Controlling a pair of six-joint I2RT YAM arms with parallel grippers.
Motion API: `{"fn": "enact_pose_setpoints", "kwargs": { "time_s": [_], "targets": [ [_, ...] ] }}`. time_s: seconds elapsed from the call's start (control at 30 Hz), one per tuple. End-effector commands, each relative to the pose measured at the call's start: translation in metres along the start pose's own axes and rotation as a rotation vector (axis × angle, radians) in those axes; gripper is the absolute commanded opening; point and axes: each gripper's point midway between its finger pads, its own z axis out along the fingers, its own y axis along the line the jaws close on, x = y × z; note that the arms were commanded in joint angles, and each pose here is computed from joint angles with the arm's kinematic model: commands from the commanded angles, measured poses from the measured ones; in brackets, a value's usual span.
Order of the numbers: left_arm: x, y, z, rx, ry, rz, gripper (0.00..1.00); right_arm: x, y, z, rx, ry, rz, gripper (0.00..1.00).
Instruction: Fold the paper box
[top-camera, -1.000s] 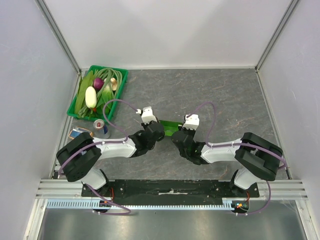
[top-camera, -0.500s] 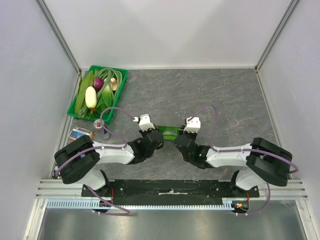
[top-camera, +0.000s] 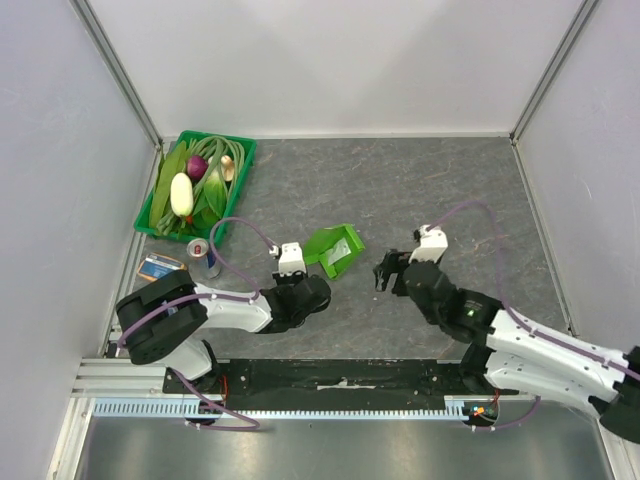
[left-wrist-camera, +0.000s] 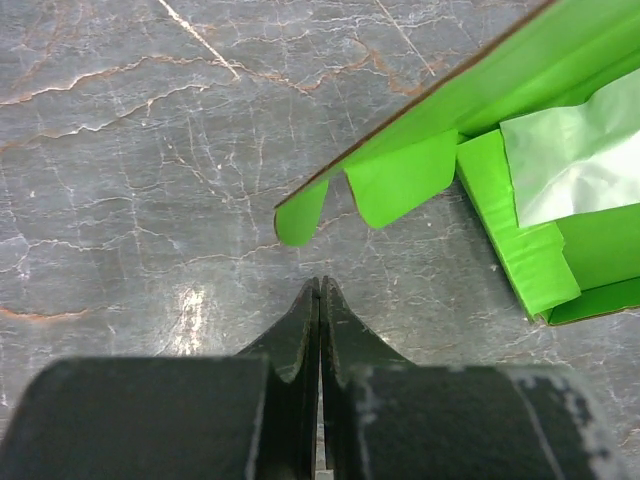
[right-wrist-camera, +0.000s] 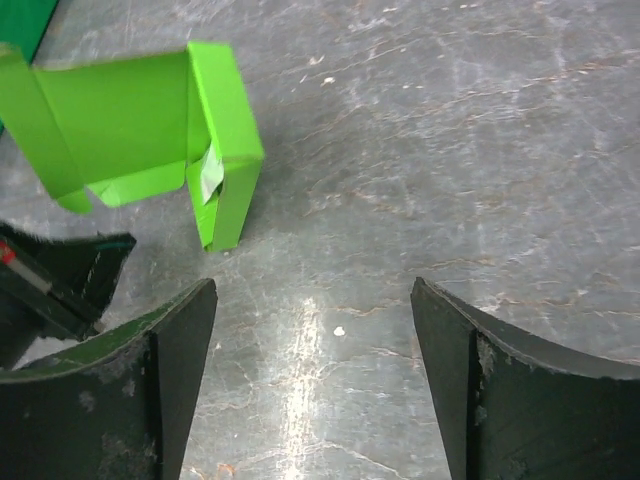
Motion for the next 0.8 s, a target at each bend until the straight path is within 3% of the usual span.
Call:
{"fn": "enact_pose_setpoints", "kwargs": {
  "time_s": [0.0, 0.13, 0.17, 0.27, 0.3, 0.37, 0.43, 0.5, 0.53, 0.63, 0.77],
  "targets": [
    [-0.016, -0.006, 0.000, -0.029, -0.054, -0.010, 0.02, -0.013, -0.002, -0.013, -0.077, 0.115, 0.025, 0.90],
    [-0.028, -0.030, -0.019, 0.131, 0.007, 0.055, 0.12, -0.049, -0.018, 0.010, -0.069, 0.103, 0.024, 0.97],
    [-0.026, -0.035, -0.025, 0.175, 0.040, 0.059, 0.23, -0.055, -0.001, 0.014, -0.170, 0.114, 0.013, 0.97],
    [-0.035, -0.037, -0.044, 0.269, 0.090, 0.031, 0.45, -0.055, -0.009, 0.045, -0.174, 0.159, -0.070, 0.94],
    [-0.038, -0.037, -0.049, 0.298, 0.101, 0.024, 0.47, -0.049, -0.008, 0.055, -0.190, 0.204, -0.082, 0.93],
    [-0.043, -0.034, -0.059, 0.361, 0.141, -0.018, 0.53, -0.060, -0.019, 0.070, -0.171, 0.159, -0.101, 0.91],
    [-0.045, -0.022, -0.054, 0.368, 0.167, -0.062, 0.57, -0.061, -0.025, 0.084, -0.216, 0.171, -0.094, 0.91],
    [-0.056, -0.030, -0.058, 0.476, 0.180, -0.105, 0.58, -0.068, -0.026, 0.098, -0.231, 0.172, -0.132, 0.88],
    [-0.062, -0.026, -0.050, 0.486, 0.169, -0.129, 0.58, -0.070, -0.029, 0.103, -0.217, 0.175, -0.157, 0.83],
    [-0.083, -0.044, -0.042, 0.542, 0.131, -0.109, 0.55, -0.076, -0.049, 0.114, -0.148, 0.166, -0.224, 0.77],
    [-0.097, -0.071, -0.024, 0.580, 0.083, -0.068, 0.53, -0.083, -0.037, 0.123, -0.252, 0.082, -0.274, 0.72]
  ]
}}
